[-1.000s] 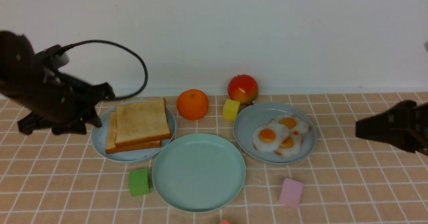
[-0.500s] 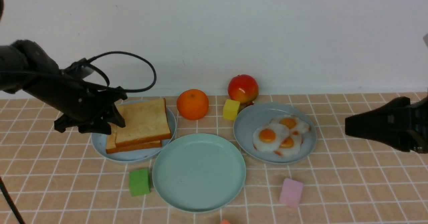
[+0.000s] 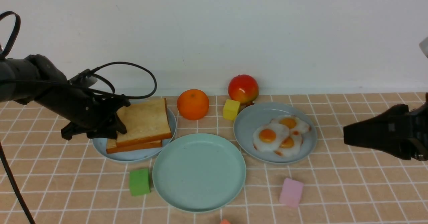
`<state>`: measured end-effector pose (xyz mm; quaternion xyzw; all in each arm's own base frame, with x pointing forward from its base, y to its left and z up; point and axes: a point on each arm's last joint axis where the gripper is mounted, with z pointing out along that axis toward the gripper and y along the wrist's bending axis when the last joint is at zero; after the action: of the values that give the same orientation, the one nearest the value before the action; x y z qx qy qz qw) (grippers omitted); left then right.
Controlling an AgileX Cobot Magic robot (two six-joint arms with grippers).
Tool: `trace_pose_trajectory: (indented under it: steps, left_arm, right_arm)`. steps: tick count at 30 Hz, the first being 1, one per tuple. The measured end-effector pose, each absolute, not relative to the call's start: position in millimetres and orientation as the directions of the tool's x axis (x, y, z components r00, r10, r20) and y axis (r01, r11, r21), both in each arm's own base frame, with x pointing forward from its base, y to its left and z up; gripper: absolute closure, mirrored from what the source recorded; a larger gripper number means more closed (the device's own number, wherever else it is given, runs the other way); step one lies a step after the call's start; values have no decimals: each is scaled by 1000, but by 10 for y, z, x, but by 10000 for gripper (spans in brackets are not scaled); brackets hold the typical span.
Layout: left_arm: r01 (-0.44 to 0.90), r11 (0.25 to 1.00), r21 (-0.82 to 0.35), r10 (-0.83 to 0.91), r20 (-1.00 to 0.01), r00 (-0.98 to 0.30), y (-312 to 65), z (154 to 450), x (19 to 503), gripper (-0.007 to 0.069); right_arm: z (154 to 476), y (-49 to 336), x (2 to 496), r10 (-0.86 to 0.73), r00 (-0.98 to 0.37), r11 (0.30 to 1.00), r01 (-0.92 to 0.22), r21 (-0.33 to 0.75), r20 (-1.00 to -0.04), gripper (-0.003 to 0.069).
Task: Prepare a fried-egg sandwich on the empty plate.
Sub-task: Use the left arm to grab a slice of bread, then use the left arm to put a slice of bread into the empty plate in the middle
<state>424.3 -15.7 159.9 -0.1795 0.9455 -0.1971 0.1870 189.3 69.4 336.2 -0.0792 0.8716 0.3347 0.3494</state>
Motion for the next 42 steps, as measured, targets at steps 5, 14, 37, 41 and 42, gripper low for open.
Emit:
trace_pose_trajectory:
  steps: [5,14,37,41,42]
  left_arm:
    - [-249,864,-438,-395,-281,-875,-164,1603,4239,598]
    - [-210,876,-434,-346,-262,-901,-187,1773,4141,628]
    - [-58,850,-523,-256,-315,-914,-1189,1999,3236,628]
    - [-65,857,-511,-244,-290,-925,-1299,1822,3256,622]
    - [-68,858,-509,-241,-281,-929,-1315,1784,3256,621]
  right_arm:
    - [3345,692,1879,69,-751,769,-380,515,-657,418]
    - [3322,692,1854,32,-764,771,-391,502,-644,418]
    - [3320,693,1852,30,-765,771,-392,502,-643,418]
    - [3320,692,1853,30,-765,771,-392,502,-644,418]
    - [3321,691,1854,31,-764,772,-391,501,-645,418]
